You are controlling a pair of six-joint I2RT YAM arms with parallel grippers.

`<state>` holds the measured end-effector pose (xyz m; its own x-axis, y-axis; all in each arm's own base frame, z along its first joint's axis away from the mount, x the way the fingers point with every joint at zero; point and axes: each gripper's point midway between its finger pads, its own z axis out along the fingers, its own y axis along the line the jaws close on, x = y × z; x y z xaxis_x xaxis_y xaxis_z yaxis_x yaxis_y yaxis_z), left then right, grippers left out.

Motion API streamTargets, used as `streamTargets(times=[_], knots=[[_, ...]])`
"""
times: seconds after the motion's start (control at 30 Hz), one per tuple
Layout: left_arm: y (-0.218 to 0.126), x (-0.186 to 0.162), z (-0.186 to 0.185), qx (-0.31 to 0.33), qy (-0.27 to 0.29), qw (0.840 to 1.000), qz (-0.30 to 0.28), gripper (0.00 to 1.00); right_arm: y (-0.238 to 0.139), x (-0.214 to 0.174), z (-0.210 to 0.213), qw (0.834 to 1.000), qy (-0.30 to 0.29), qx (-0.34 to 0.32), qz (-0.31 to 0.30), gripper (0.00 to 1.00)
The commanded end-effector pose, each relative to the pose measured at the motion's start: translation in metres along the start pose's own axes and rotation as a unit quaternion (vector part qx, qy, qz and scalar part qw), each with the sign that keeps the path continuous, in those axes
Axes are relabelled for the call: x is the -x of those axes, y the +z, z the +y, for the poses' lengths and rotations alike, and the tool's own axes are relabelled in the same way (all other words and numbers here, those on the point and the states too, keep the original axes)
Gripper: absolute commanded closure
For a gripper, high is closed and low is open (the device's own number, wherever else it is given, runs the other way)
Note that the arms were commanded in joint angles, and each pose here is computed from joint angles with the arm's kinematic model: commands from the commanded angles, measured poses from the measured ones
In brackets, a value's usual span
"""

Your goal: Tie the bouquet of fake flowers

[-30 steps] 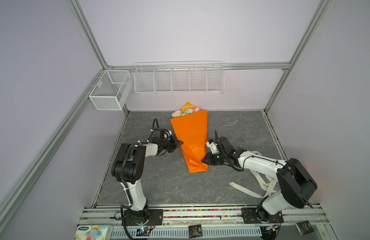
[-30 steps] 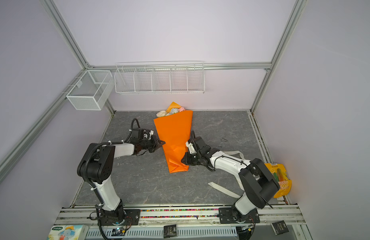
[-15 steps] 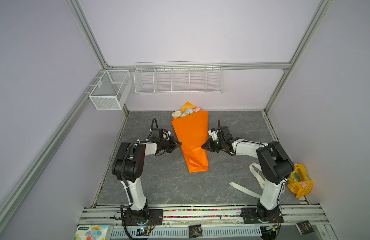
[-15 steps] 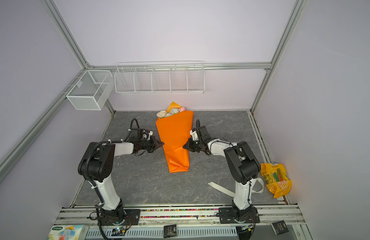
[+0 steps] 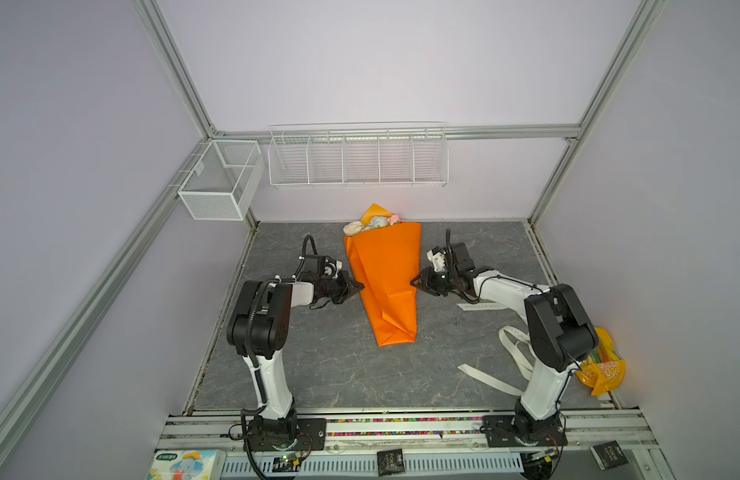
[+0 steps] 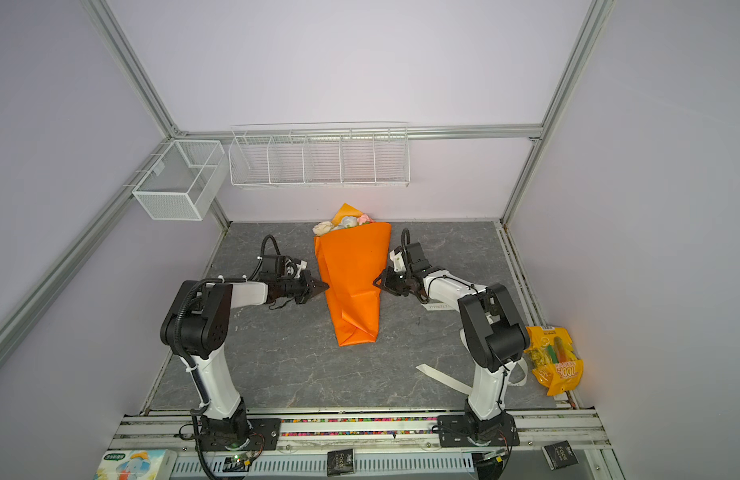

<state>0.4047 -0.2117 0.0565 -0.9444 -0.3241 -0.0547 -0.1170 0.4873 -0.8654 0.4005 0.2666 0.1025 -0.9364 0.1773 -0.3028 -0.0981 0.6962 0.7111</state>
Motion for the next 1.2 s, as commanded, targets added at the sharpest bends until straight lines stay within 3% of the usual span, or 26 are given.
streamTargets(times=[0.0, 0.07, 0.4, 0.57, 0.77, 0.97, 1.17], knots=[[-0.004, 0.005, -0.016, -0.025, 0.014, 1.0, -0.004, 0.95, 0.012, -0.01, 0.013, 0.999, -0.023, 0.015, 0.032, 0.64], [-0.01, 0.007, -0.023, -0.031, 0.019, 0.999, -0.02, 0.88, 0.022, -0.019, 0.003, 0.998, -0.029, -0.02, 0.046, 0.63], [-0.037, 0.013, -0.063, -0.116, 0.036, 0.988, -0.096, 0.39, 0.049, -0.044, -0.01, 0.995, -0.031, -0.042, 0.087, 0.64], [-0.03, 0.011, -0.071, -0.137, 0.046, 0.986, -0.084, 0.34, 0.048, -0.043, -0.007, 0.995, -0.035, -0.042, 0.084, 0.64], [-0.015, 0.014, -0.038, -0.071, -0.003, 0.994, -0.082, 0.32, 0.045, -0.041, 0.002, 0.996, -0.039, -0.028, 0.077, 0.64], [0.001, 0.01, -0.032, -0.025, 0.012, 0.999, -0.043, 0.33, 0.026, -0.03, 0.027, 0.997, -0.059, 0.001, 0.048, 0.62], [0.014, 0.009, -0.031, -0.006, 0.014, 1.0, -0.017, 0.36, 0.012, -0.022, 0.024, 0.998, -0.058, -0.011, 0.026, 0.61]])
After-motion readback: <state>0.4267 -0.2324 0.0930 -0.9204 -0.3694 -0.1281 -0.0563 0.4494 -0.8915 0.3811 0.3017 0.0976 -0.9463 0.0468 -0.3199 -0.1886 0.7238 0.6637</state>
